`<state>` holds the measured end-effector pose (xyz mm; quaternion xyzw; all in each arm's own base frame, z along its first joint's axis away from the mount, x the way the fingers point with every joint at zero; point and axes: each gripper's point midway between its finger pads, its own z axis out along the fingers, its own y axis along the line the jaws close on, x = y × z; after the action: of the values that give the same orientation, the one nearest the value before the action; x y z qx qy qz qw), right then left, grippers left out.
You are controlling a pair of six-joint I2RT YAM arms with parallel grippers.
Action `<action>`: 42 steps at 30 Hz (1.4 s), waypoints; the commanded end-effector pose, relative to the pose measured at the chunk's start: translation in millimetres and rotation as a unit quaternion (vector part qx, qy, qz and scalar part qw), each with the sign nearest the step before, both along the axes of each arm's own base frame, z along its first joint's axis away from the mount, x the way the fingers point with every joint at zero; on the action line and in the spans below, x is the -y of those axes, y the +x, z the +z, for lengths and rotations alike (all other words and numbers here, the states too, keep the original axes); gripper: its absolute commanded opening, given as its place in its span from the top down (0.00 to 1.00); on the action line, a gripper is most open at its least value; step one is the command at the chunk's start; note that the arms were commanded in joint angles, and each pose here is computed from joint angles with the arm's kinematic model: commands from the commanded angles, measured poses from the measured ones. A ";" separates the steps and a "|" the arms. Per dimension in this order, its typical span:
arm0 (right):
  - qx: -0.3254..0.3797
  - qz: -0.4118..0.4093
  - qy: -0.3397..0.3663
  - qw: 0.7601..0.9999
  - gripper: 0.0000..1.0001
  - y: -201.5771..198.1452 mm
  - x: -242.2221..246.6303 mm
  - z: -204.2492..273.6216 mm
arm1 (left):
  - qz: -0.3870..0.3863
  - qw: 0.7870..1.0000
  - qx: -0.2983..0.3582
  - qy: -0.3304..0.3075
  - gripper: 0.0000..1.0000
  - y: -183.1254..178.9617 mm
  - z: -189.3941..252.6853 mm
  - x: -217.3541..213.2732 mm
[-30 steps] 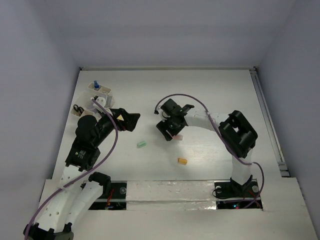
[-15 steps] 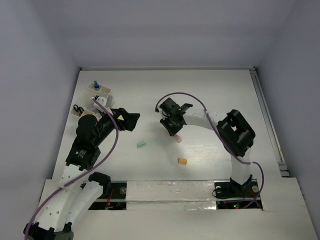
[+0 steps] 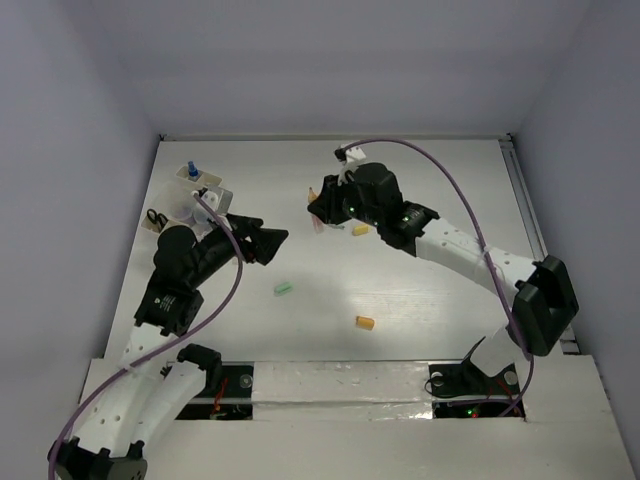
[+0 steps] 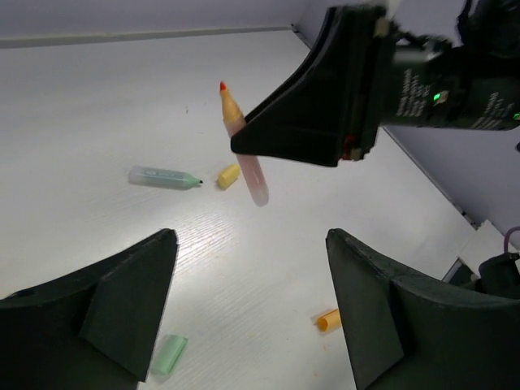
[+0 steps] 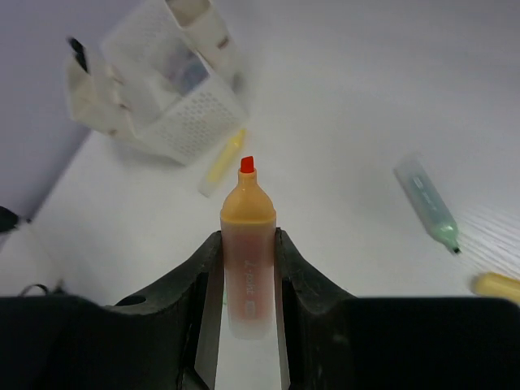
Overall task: Sort the stationery into containers
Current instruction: Pick up the pen from the center of the board.
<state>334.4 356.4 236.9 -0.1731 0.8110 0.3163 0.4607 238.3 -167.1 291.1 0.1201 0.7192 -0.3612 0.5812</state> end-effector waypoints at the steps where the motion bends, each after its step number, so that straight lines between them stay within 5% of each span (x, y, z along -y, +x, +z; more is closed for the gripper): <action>1: 0.011 0.015 0.131 0.991 0.96 -6.5 -25.3 44.3 | -0.022 1.000 0.005 -0.010 0.30 2.1 5.5 8.2; 10: 0.023 0.070 0.238 0.968 0.90 -47.4 -46.1 97.2 | -0.020 1.000 -0.018 -0.016 0.34 14.6 -4.4 5.9; 30: 0.037 0.098 0.243 0.964 0.90 -71.9 -77.4 118.0 | -0.055 0.998 -0.030 -0.025 0.53 11.8 -9.1 15.0; 33: 0.038 0.100 0.237 0.966 0.90 -76.5 -81.9 116.4 | -0.049 0.998 -0.026 -0.026 0.62 12.1 -6.4 13.6; 40: 0.030 0.091 0.240 0.966 0.89 -83.1 -74.6 115.8 | -0.040 0.999 -0.011 -0.024 1.00 10.3 2.2 9.8; 42: 0.023 0.089 0.239 0.967 0.84 -86.5 -69.8 111.7 | -0.025 0.999 -0.001 -0.021 1.00 10.0 6.8 4.7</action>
<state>261.7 432.8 312.8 -0.1425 0.7134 0.5074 0.4620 244.6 -181.6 274.0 0.1254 0.7346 -0.4124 0.5240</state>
